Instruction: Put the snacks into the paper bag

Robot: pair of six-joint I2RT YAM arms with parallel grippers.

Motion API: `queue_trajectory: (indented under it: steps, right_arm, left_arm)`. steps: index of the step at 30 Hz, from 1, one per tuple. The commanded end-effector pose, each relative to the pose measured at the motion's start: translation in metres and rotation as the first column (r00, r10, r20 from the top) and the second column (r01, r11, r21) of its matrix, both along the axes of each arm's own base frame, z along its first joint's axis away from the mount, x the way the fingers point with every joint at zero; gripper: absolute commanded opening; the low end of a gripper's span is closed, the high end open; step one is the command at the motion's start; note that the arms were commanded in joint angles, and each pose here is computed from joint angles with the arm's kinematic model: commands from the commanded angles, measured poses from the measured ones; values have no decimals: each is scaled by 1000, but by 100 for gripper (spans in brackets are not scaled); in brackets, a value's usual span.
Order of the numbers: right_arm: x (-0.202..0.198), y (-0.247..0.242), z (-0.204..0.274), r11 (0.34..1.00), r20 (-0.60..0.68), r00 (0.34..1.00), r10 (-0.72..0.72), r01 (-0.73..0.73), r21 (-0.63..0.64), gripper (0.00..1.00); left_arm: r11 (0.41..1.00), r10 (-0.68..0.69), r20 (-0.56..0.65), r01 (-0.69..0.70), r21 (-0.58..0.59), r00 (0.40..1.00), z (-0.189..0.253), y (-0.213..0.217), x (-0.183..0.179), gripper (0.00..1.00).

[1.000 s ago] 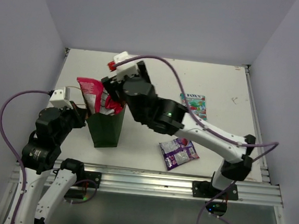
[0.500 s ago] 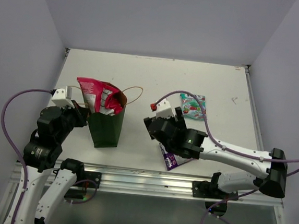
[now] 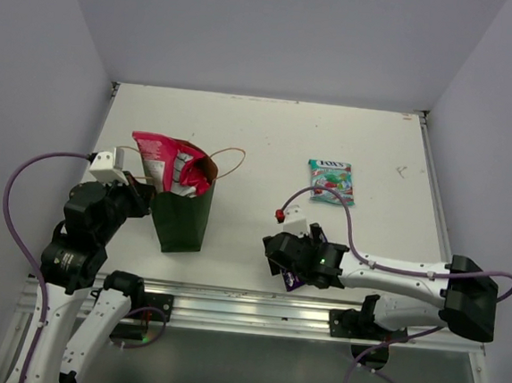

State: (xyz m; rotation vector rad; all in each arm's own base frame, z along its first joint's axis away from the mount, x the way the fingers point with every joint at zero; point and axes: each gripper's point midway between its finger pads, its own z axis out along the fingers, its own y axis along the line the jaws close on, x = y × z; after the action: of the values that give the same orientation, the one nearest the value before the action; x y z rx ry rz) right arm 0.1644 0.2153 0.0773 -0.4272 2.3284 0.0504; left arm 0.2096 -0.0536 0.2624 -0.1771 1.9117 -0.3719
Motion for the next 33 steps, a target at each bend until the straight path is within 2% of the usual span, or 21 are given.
queue_trajectory:
  steps: [1, 13, 16, 17, 19, 20, 22, 23, 24, 27, 30, 31, 33]
  right_arm:
    - [-6, 17, -13, 995, -53, 998, -16, 21, 94, 99]
    - [-17, 18, -57, 1000, -155, 988, -10, 9, -11, 98]
    - [-18, 8, -64, 998, -157, 987, -47, 38, -60, 83]
    - [-18, 5, -65, 996, -160, 985, -63, 53, -69, 65]
    - [-17, 4, -61, 996, -151, 986, -68, 59, -67, 49]
    - [-16, 2, -59, 995, -144, 987, -72, 62, -74, 33]
    - [-15, 3, -52, 996, -135, 988, -68, 59, -65, 16]
    - [-14, 5, -48, 997, -130, 990, -56, 48, -66, 5]
    - [-13, 8, -40, 998, -122, 992, -42, 36, -47, 0]
    - [-5, 28, 4, 999, -57, 998, 37, -36, 20, 0]
    - [11, 57, 77, 984, 68, 990, 126, -133, 116, 0]
    - [18, 71, 128, 965, 156, 973, 167, -194, 178, 0]
    - [24, 86, 183, 933, 252, 947, 201, -263, 244, 0]
  left_arm:
    - [1000, -13, -44, 12, -13, 999, -14, -3, -2, 0]
    - [1000, -17, -52, 16, -13, 999, -17, -4, -1, 0]
    - [1000, -18, -49, 17, -12, 999, -17, -4, -2, 0]
    - [1000, -17, -49, 16, -14, 999, -17, -4, -2, 0]
    - [1000, -18, -47, 17, -13, 999, -16, -4, -2, 0]
    - [1000, -18, -47, 17, -13, 999, -17, -4, -2, 0]
    - [1000, -20, -48, 19, -11, 999, -17, -5, -1, 0]
    - [1000, -19, -50, 18, -13, 999, -18, -5, -1, 0]
    - [1000, -19, -50, 18, -13, 999, -18, -5, -1, 0]
    - [1000, -23, -51, 22, -11, 998, -18, -5, -1, 0]
    - [1000, -25, -43, 25, -10, 999, -15, -5, -1, 0]
    - [1000, -26, -45, 26, -8, 999, -15, -5, -1, 0]
    - [1000, -28, -44, 28, -7, 999, -15, -5, -2, 0]
